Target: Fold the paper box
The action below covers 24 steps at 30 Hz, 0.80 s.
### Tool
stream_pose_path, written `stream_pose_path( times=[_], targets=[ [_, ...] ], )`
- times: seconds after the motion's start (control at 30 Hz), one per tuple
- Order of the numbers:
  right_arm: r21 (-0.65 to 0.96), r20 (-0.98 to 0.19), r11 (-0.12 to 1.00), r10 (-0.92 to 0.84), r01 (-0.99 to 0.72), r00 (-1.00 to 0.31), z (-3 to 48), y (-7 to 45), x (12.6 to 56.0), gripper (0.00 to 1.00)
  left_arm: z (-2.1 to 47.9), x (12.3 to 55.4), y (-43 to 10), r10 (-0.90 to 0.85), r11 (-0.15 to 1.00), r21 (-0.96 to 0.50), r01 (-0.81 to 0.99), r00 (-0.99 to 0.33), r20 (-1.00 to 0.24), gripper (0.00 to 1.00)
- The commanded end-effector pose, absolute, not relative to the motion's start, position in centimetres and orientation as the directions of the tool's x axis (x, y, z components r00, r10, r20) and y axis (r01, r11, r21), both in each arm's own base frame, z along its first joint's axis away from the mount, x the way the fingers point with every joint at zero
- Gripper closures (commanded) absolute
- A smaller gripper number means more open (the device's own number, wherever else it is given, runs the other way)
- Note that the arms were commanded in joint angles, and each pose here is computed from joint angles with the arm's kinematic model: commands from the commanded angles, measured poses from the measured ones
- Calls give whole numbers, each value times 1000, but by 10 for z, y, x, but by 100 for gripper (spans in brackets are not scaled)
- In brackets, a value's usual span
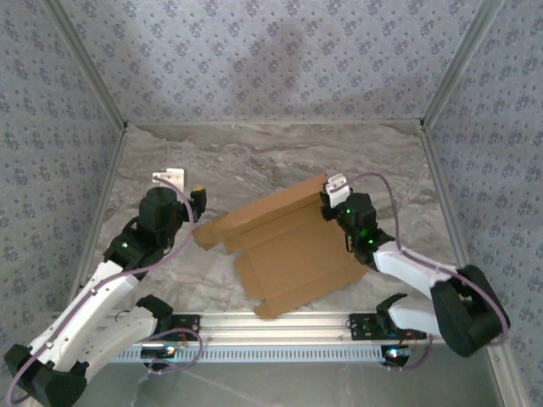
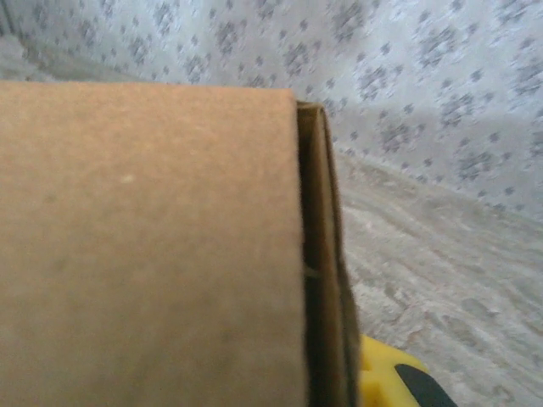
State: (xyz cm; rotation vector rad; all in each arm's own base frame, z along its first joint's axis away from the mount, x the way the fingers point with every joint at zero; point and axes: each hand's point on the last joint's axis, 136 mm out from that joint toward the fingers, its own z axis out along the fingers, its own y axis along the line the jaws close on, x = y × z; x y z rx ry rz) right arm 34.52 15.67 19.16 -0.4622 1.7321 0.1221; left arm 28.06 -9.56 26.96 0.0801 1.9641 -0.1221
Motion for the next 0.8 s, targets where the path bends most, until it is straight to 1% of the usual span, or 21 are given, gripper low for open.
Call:
stream_pose_path(
  times=[0.0,0.13,0.2,0.3,0.37,0.43,0.5,0.6,0.7,0.77],
  targets=[
    [-102,-970,965,-150,-241,-191,225,130,345,100,314,273,-105,-114,971,-181,159,-361,-926,34],
    [-86,-976,978,-121,-190,-180,252,117,339,100,335,255,-129,-231,899,-372,231,-470,-852,44],
    [-91,-979,981,-119,-169,-164,259,113,336,100,343,246,-139,-282,852,-465,240,-538,-794,46],
    [-111,-979,984,-132,-137,-158,263,107,335,100,351,234,-144,-324,814,-543,205,-616,-718,47],
    [-113,-981,985,-131,-129,-140,264,105,334,100,358,226,-154,-321,776,-588,226,-662,-677,46],
    [-119,-982,985,-135,-123,-130,263,104,333,100,362,217,-172,-290,727,-642,246,-737,-611,45],
    [-127,-983,985,-141,-119,-119,263,103,332,100,360,211,-190,-283,658,-718,227,-809,-515,41],
    [-138,-985,983,-149,-124,-88,266,104,332,100,355,206,-207,-302,564,-806,179,-864,-403,36],
    [-137,-987,982,-147,-131,-67,269,105,332,100,347,207,-211,-292,559,-816,148,-886,-360,33],
    [-132,-988,982,-141,-135,-58,271,107,332,100,345,211,-212,-276,578,-802,151,-889,-366,33]
  ],
)
